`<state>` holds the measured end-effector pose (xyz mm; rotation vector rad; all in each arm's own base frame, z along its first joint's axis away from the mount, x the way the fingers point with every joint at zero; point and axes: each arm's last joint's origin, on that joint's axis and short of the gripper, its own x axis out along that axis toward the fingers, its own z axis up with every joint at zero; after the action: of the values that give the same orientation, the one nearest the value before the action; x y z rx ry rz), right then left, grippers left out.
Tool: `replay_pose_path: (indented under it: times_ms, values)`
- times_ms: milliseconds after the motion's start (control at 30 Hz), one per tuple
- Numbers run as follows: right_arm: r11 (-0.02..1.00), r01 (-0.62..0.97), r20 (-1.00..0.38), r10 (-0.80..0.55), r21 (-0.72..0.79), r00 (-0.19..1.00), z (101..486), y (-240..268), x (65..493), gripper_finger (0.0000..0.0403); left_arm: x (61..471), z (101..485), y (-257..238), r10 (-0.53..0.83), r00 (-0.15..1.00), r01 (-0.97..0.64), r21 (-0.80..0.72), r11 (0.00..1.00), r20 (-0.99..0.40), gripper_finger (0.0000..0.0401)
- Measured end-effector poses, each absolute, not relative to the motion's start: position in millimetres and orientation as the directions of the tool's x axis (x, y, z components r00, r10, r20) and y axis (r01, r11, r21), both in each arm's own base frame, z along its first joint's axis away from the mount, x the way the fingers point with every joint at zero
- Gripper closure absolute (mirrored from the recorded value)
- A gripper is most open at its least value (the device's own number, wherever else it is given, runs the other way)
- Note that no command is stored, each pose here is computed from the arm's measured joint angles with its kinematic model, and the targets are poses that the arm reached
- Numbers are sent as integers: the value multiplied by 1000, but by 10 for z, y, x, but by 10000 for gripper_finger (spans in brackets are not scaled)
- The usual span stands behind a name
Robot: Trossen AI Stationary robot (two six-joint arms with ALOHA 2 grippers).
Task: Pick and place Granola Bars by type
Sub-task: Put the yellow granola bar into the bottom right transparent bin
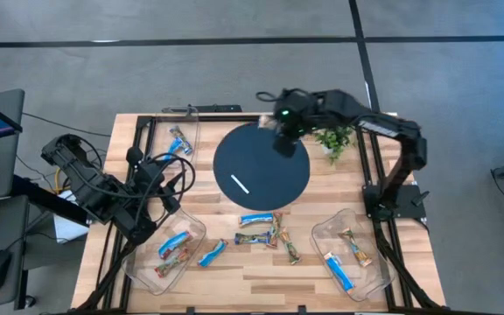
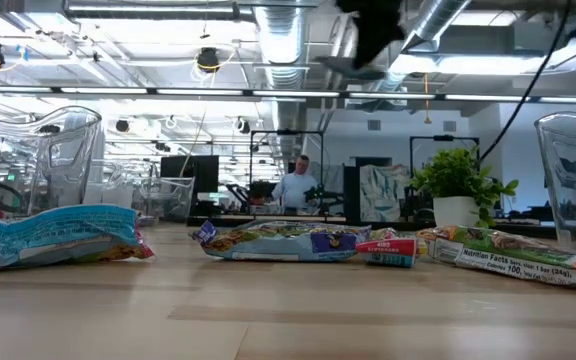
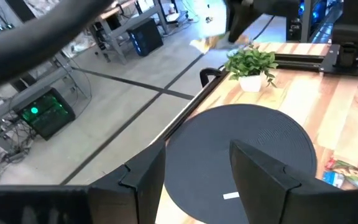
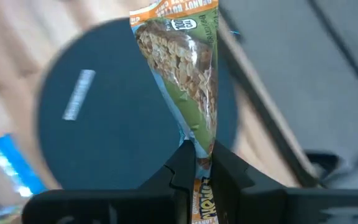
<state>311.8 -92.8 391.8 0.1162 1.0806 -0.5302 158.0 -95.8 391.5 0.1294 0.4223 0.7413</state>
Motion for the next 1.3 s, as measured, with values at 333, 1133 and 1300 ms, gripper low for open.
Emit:
replay_pose_path:
  times_ms: [333,1133,1300]
  values:
    - [751,635,-860,-434,-181,269,4379,-871,2197,382,1628,3928,-842,725,614,-663,295,688,-311,227]
    - [614,769,-897,-223,176,383,3784,238,1272,386,1774,3948,-450,870,430,-800,344,492,-242,227]
    - [547,813,-919,-180,202,349,3544,493,1266,387,1801,3951,-321,903,365,-836,346,425,-228,227]
